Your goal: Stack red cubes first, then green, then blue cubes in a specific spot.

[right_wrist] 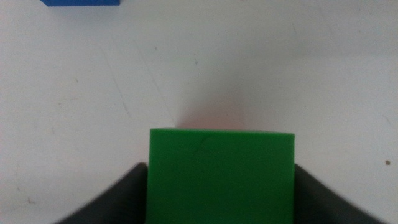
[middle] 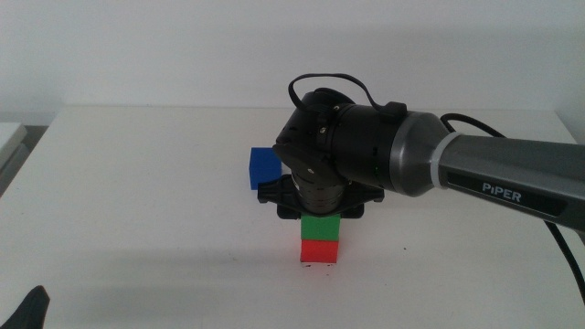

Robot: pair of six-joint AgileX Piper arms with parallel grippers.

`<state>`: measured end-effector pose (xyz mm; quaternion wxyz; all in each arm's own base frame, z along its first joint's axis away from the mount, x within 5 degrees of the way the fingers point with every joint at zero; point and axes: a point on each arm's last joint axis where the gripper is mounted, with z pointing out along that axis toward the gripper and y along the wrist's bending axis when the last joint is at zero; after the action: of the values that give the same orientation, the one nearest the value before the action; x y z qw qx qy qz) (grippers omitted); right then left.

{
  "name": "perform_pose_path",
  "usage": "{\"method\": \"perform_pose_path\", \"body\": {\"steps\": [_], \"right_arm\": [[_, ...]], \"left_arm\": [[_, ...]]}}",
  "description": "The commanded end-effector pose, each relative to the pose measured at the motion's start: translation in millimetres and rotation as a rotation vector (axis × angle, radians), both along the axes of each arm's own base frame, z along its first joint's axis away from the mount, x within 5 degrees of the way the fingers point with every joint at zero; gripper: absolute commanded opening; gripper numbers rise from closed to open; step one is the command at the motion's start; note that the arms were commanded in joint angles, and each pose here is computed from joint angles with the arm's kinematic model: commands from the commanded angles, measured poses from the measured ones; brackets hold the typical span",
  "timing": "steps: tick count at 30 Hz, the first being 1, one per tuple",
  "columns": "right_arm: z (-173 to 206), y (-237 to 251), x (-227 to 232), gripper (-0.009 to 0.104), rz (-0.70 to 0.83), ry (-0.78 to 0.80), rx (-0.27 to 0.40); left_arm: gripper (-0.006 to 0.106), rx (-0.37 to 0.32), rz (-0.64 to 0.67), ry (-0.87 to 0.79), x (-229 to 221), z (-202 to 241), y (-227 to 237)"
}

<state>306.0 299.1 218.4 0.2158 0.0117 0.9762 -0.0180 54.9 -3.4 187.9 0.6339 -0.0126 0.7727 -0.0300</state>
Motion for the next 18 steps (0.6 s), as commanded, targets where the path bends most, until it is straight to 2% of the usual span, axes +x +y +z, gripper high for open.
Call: {"method": "perform_pose_path", "body": {"steps": [1,4,7,10,14,18], "right_arm": [[-2.2,-0.3,-1.1,0.056,-0.002,0.007,-0.01],[-2.1,-0.3,-0.9,0.078,0.003,0.005,-0.013],[3.0,-1.4,-1.6,0.093,0.029,0.003,-0.025],[29.2,-2.2,-4.1,0.093,0.052,-0.033,-0.033],[76.7,2.4,-3.4,0.093,0.076,-0.128,0.013],[101.6,4.4,-0.7,0.093,0.095,-0.168,0.034]], "left_arm": [[0.093,-0.007,0.006,-0.015,0.1,1.0,0.3],[0.093,-0.007,0.006,-0.015,0.1,1.0,0.3],[0.093,-0.007,0.006,-0.015,0.1,1.0,0.3],[0.093,-0.007,0.006,-0.015,0.1,1.0,0.3],[0.093,-0.007,0.006,-0.015,0.1,1.0,0.3],[0.093,-0.007,0.006,-0.015,0.1,1.0,0.3]]}}
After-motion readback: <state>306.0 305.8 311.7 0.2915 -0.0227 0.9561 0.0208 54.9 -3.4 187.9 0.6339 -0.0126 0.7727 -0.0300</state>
